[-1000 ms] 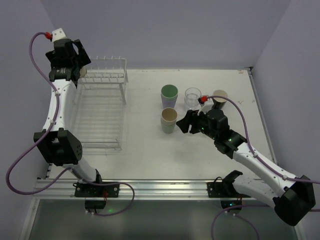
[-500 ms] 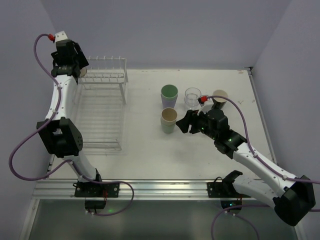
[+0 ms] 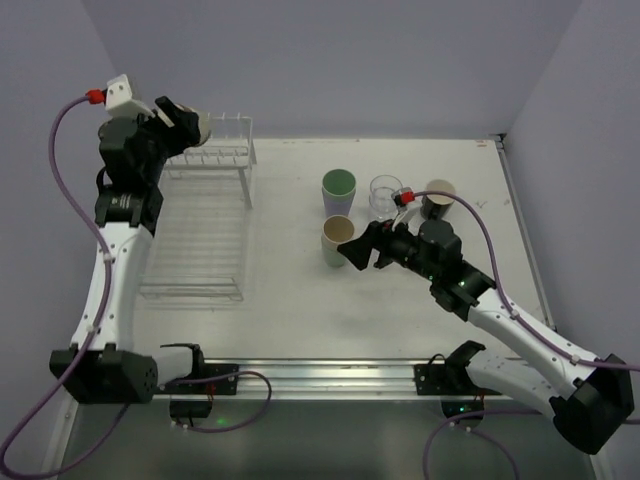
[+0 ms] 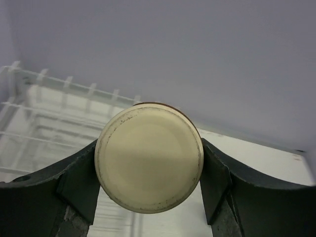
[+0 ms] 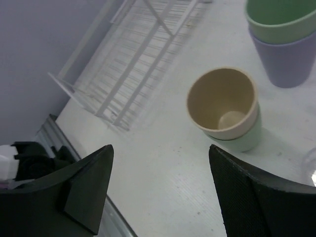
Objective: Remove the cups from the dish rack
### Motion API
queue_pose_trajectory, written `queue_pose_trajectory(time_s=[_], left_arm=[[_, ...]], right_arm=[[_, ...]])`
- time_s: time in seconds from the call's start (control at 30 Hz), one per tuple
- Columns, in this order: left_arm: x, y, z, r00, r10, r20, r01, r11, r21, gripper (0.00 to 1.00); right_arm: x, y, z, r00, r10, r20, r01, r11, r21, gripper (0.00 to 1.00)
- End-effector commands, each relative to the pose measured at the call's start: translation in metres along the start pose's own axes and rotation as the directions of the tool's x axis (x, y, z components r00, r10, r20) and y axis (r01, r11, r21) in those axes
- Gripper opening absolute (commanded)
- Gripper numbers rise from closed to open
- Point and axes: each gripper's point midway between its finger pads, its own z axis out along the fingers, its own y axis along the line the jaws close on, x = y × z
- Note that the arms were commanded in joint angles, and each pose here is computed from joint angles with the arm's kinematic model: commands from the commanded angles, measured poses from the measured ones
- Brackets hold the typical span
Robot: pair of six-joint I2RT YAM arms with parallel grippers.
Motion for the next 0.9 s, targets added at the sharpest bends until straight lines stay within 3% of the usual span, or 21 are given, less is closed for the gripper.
queue_pose_trajectory(time_s=[0.0,0.07,0.1,0.13,0.3,0.5,0.7,0.8,0.87], left_arm=[[0.002,-0.085,-0.058,0.99,-0.142,-0.001,0.132,0.915,0.381,0.24],[0.038,-0.095,-0.076,0.979,-0.186,-0.083,0.203,0.865,0.459,0.24],[0.03,-0.115,-0.105,0.967,-0.237,-0.093,0.247,0.791,0.56,0.24],[0.056,-0.111,-0.11,0.956,-0.253,-0.149,0.293,0.769,0.568,0.24],[0.062,-0.132,-0.181,0.897,-0.375,-0.235,0.417,0.543,0.729,0.21],[0.081,-0.141,-0.216,0.857,-0.415,-0.306,0.477,0.412,0.776,0.13],[0.102,-0.157,-0.231,0.832,-0.402,-0.383,0.518,0.317,0.794,0.13],[0.116,-0.164,-0.23,0.827,-0.387,-0.408,0.532,0.304,0.79,0.14],[0.123,-0.166,-0.228,0.826,-0.38,-0.416,0.536,0.305,0.787,0.18]], right_arm=[[-0.042,0.071,-0.011,0.992,0.018,0.123,0.016,0.962,-0.271,0.82],[-0.045,0.095,-0.013,0.991,0.017,0.135,0.03,0.94,-0.339,0.86],[-0.052,0.113,-0.017,0.987,0.014,0.158,0.049,0.921,-0.386,0.87],[-0.056,0.121,-0.018,0.985,0.014,0.171,0.058,0.911,-0.408,0.88],[-0.08,0.159,-0.021,0.971,0.076,0.226,0.059,0.841,-0.538,0.88],[-0.095,0.182,-0.005,0.976,0.116,0.186,0.02,0.799,-0.601,0.84],[-0.092,0.198,0.006,0.979,0.136,0.149,-0.008,0.761,-0.649,0.79],[-0.093,0.202,0.008,0.981,0.121,0.154,0.008,0.761,-0.648,0.69],[-0.093,0.201,0.011,0.981,0.123,0.152,0.004,0.765,-0.643,0.54]])
